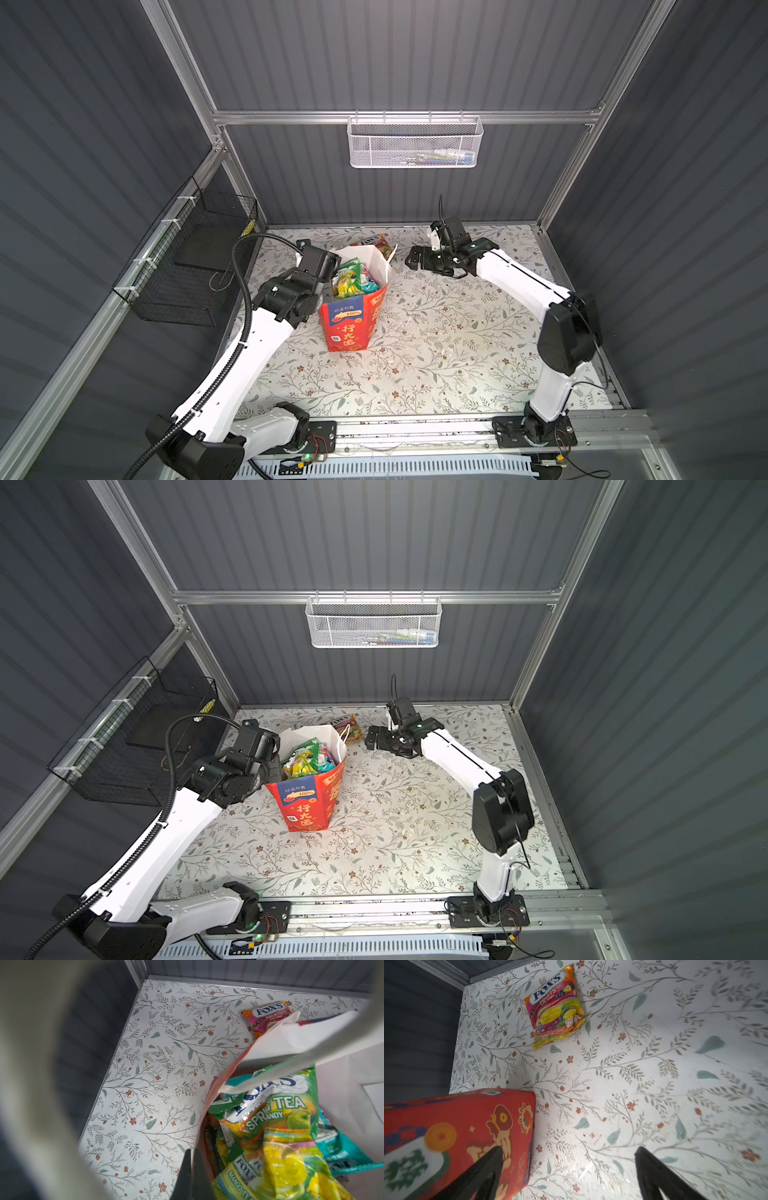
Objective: Place the snacks into the paper bag
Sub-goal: Pick up the snack from the top-center of the table.
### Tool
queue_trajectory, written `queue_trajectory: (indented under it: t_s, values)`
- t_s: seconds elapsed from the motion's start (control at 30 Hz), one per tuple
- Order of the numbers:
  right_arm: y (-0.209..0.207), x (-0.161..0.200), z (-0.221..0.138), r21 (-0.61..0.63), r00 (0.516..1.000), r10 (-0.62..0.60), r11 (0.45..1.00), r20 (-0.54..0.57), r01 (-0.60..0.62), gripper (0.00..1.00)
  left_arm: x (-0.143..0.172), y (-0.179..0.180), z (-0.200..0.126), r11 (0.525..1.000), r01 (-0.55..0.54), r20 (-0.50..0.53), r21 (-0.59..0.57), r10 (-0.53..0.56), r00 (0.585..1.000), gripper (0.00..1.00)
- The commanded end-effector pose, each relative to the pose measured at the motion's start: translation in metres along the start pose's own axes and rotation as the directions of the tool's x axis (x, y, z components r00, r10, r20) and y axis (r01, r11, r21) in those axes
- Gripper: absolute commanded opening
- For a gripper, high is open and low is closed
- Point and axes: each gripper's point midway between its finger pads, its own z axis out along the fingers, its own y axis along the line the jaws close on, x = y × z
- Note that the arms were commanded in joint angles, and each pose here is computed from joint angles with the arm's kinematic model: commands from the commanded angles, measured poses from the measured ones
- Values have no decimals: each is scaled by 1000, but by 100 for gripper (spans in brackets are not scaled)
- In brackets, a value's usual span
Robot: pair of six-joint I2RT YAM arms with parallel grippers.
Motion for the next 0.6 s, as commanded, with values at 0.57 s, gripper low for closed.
queue_trajectory:
  t_s: [0.57]
  values:
    - [-7,-60,140,-162,944,317,931,-89,-327,85,-9,5,1,1000,1,77,-7,0,997,1]
